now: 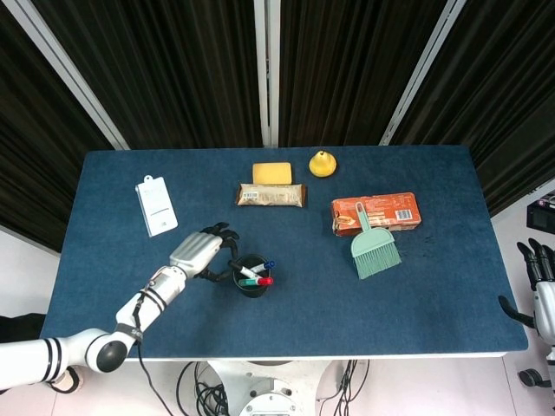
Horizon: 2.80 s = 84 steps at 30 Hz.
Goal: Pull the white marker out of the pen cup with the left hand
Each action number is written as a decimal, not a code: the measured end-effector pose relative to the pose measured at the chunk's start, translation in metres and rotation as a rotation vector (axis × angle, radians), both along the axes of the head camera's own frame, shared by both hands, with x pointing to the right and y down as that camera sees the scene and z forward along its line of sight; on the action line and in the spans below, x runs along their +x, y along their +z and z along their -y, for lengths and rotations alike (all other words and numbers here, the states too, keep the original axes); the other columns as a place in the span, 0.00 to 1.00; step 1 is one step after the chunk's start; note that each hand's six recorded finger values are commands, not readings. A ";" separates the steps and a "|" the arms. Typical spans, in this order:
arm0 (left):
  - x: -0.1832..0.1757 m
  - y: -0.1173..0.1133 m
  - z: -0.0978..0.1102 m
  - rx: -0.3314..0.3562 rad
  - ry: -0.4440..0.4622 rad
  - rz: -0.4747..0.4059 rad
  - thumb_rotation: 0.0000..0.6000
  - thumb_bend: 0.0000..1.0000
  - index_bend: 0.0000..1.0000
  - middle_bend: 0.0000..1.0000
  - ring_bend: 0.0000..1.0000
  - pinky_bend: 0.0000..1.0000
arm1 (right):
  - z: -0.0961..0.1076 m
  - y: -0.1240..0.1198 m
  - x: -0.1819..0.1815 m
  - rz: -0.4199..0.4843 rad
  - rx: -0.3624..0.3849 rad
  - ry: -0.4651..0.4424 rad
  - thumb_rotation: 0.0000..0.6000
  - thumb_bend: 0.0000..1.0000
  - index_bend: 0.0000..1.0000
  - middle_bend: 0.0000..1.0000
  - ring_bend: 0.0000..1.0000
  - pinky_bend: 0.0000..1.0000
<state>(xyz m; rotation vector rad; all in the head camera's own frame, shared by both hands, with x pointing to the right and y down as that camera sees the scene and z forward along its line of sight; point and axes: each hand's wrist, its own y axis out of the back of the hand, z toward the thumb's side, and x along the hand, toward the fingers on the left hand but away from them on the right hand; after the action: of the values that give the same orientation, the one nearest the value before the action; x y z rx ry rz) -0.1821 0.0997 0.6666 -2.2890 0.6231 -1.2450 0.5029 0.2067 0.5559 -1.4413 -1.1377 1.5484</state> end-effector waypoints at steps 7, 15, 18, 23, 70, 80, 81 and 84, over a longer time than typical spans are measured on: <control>0.001 0.000 0.002 -0.001 -0.002 0.000 1.00 0.33 0.47 0.19 0.05 0.16 | 0.001 0.001 0.000 -0.003 -0.007 0.006 1.00 0.18 0.00 0.00 0.00 0.00; 0.000 0.000 0.002 -0.007 -0.012 -0.002 1.00 0.35 0.49 0.20 0.05 0.17 | 0.001 -0.001 0.002 -0.005 -0.004 0.019 1.00 0.18 0.00 0.00 0.00 0.00; 0.001 0.000 0.001 -0.013 -0.011 -0.006 1.00 0.35 0.50 0.20 0.05 0.16 | 0.001 0.000 0.002 -0.005 -0.008 0.020 1.00 0.18 0.00 0.00 0.00 0.00; 0.001 0.000 0.001 -0.020 -0.009 -0.007 1.00 0.36 0.52 0.20 0.05 0.17 | 0.001 0.001 0.001 -0.005 -0.011 0.018 1.00 0.18 0.00 0.00 0.00 0.00; -0.051 -0.083 0.049 0.115 -0.194 -0.093 1.00 0.38 0.62 0.26 0.06 0.18 | 0.001 0.002 -0.003 -0.010 -0.015 0.007 1.00 0.18 0.00 0.00 0.00 0.00; -0.078 -0.012 0.042 0.013 -0.227 -0.007 1.00 0.33 0.11 0.17 0.06 0.14 | 0.002 0.004 -0.003 -0.009 -0.013 0.013 1.00 0.18 0.00 0.00 0.00 0.00; -0.080 -0.009 0.040 0.003 -0.222 -0.002 1.00 0.32 0.02 0.14 0.05 0.12 | 0.002 0.005 -0.003 -0.009 -0.014 0.015 1.00 0.18 0.00 0.00 0.00 0.00; -0.083 -0.008 0.039 0.009 -0.223 -0.001 1.00 0.31 0.00 0.11 0.05 0.11 | 0.003 0.006 -0.002 -0.007 -0.015 0.015 1.00 0.18 0.00 0.00 0.00 0.00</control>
<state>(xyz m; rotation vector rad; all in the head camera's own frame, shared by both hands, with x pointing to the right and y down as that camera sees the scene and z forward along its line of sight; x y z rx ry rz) -0.2650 0.0605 0.6587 -2.2606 0.9033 -1.3376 0.5004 0.2041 0.5616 -1.4394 -1.1374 1.5739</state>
